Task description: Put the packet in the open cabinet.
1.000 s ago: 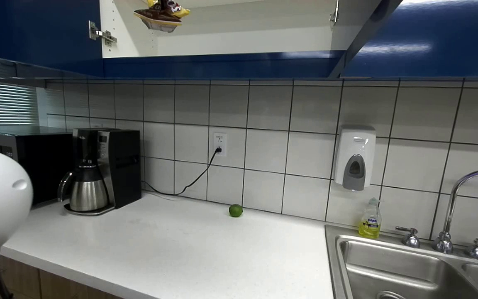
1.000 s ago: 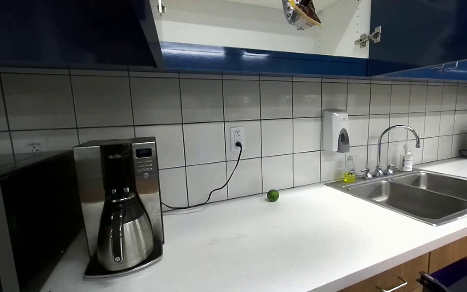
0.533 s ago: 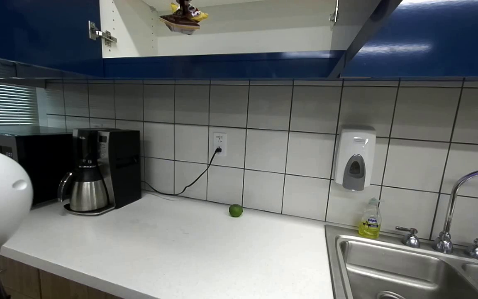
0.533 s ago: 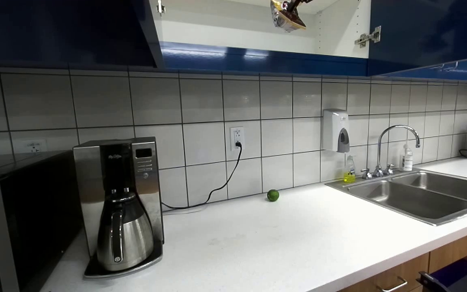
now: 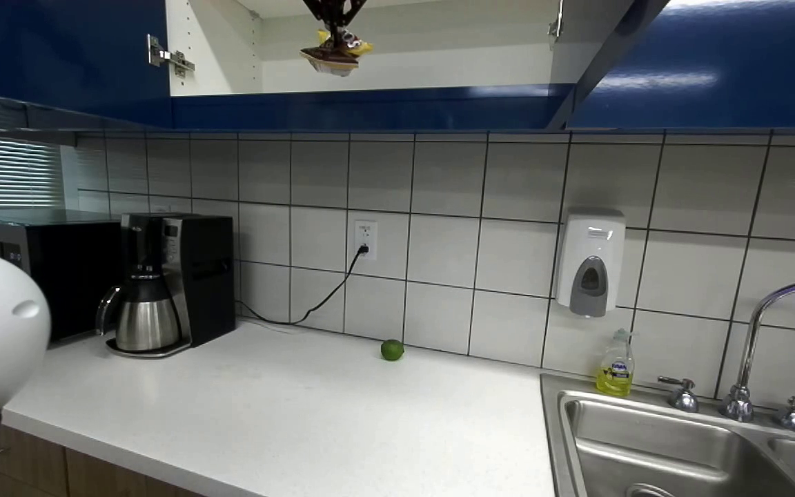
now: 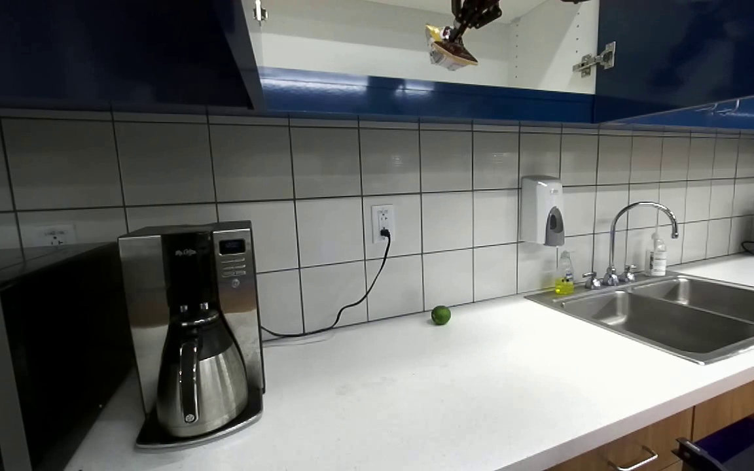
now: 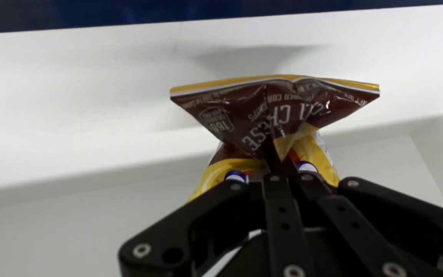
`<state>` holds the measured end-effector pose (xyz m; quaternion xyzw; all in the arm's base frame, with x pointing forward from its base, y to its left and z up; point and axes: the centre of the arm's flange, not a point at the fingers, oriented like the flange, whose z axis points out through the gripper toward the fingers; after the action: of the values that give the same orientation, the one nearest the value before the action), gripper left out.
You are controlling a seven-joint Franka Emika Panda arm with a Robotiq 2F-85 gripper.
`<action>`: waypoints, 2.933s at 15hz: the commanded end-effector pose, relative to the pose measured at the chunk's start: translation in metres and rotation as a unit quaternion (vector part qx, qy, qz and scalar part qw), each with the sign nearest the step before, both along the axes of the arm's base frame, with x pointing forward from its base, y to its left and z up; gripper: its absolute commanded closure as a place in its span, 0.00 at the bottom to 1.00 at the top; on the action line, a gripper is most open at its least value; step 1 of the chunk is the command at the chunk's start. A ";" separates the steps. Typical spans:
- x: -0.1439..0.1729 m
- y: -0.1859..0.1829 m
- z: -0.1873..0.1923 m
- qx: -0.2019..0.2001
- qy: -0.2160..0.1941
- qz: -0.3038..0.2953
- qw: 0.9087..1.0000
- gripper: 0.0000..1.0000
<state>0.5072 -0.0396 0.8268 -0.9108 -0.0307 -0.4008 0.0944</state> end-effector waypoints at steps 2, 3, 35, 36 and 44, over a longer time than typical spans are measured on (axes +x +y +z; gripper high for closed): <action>0.048 -0.005 0.003 0.009 -0.001 -0.031 0.999 1.00; 0.055 -0.006 0.000 0.009 0.001 -0.035 0.999 1.00; 0.031 -0.011 -0.008 0.021 0.005 -0.046 0.999 0.00; 0.024 -0.011 -0.008 0.022 0.005 -0.045 0.999 0.00; -0.055 -0.008 -0.018 -0.003 0.083 -0.031 0.996 0.00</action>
<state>0.4987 -0.0559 0.8202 -0.9262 0.0194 -0.3644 0.0946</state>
